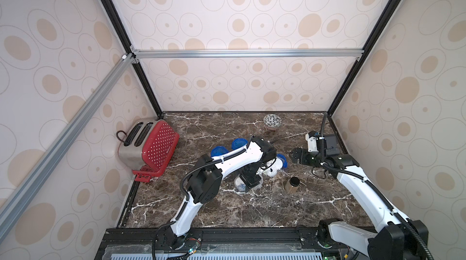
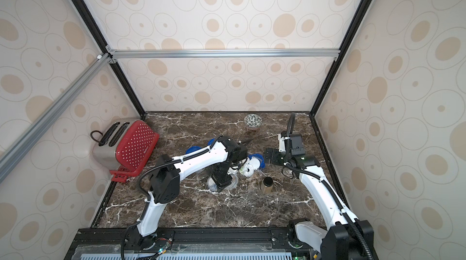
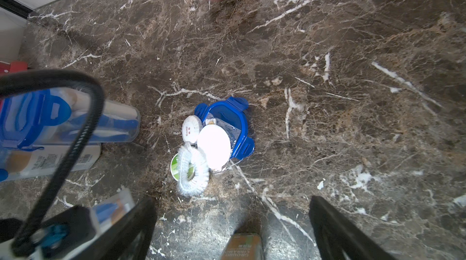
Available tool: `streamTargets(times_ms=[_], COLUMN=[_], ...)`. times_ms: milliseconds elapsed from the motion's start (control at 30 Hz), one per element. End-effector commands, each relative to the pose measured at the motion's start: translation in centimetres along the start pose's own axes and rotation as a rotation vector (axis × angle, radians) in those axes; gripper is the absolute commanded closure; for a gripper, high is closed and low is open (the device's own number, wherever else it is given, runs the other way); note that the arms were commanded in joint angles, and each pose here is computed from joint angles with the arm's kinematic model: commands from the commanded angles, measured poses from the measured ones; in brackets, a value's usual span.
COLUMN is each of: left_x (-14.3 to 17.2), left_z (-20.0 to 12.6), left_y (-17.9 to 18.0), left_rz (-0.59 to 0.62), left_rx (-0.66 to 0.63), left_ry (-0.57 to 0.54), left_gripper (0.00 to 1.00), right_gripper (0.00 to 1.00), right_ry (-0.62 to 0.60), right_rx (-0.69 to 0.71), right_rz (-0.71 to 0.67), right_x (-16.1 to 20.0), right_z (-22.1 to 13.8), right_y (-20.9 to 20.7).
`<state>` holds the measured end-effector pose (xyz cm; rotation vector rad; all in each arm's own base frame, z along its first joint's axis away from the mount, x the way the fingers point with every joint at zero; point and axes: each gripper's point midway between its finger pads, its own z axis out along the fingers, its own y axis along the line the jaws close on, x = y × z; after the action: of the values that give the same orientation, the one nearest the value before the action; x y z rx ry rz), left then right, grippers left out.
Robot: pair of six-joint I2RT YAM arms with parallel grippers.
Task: Take out toiletry kits
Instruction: 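Pour the toiletry kits out of the container.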
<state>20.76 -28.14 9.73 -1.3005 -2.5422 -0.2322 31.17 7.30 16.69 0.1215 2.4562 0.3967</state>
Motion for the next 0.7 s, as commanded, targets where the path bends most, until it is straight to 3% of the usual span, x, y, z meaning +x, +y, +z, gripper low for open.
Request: streamTargets(times_ms=[0, 67, 133, 433, 667], left_x=[-3.2, -4.2, -4.9, -4.6, -5.1], left_z=[-4.0, -6.8, -7.7, -5.3, -8.4], left_y=[-0.6, -1.7, -1.6, -1.3, -0.6], left_rz=[0.035, 0.066, 0.071, 0.072, 0.055], left_rx=[-0.001, 0.059, 0.055, 0.101, 0.065], left_ry=[-0.161, -0.278, -0.324, -0.24, -0.38], left_gripper=[0.86, 0.82, 0.74, 0.78, 0.75], right_gripper=[0.02, 0.02, 0.02, 0.02, 0.02], right_ry=[0.006, 0.011, 0.002, 0.001, -0.012], right_rx=[-0.004, 0.003, 0.003, 0.019, 0.025], right_rz=[-0.005, -0.008, -0.01, -0.002, -0.002], right_x=[0.0, 0.0, -0.1, 0.0, -0.1], right_z=[0.1, -0.1, -0.2, -0.1, -0.4], right_y=[-0.1, -0.2, -0.1, -0.5, -0.6])
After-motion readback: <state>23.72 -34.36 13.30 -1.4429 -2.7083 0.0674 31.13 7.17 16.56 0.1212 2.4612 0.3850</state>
